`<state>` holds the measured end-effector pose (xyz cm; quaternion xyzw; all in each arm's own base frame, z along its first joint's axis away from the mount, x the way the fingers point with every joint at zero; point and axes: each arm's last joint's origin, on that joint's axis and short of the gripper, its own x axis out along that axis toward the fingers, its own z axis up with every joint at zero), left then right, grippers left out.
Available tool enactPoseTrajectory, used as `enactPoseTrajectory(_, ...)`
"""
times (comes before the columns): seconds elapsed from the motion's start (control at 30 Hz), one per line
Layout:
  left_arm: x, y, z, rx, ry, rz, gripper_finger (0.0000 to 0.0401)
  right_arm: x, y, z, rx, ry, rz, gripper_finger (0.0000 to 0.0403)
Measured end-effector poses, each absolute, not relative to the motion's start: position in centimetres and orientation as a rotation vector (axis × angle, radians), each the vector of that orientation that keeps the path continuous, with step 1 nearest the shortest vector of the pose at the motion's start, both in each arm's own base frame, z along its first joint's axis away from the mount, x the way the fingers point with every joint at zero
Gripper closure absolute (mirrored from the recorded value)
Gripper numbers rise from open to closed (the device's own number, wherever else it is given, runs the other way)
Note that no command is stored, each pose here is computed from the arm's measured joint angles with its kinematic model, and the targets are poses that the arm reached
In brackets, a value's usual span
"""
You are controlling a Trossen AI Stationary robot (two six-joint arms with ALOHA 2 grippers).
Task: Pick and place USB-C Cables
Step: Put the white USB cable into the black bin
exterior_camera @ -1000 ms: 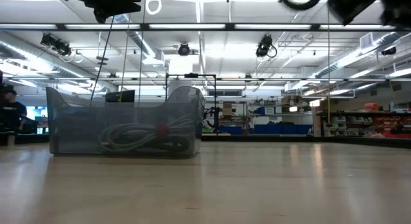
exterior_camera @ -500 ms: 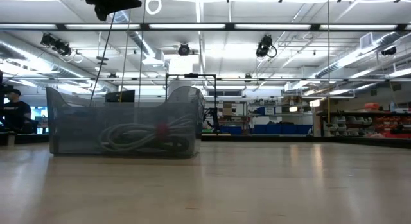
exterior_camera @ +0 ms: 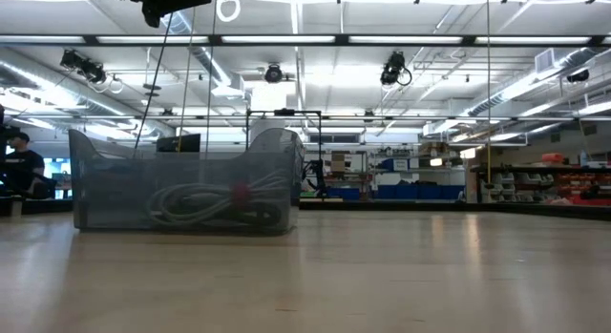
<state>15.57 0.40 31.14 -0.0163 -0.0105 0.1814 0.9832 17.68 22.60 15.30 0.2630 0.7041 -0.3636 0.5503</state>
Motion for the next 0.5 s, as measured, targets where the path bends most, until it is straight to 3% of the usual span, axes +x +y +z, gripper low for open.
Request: enactPoseTrajectory(0.5,15.6,0.4,31.0,-0.042,-0.010,0.364,0.0227,17.0,21.7,13.1,0.593,1.668,-0.780,0.0282)
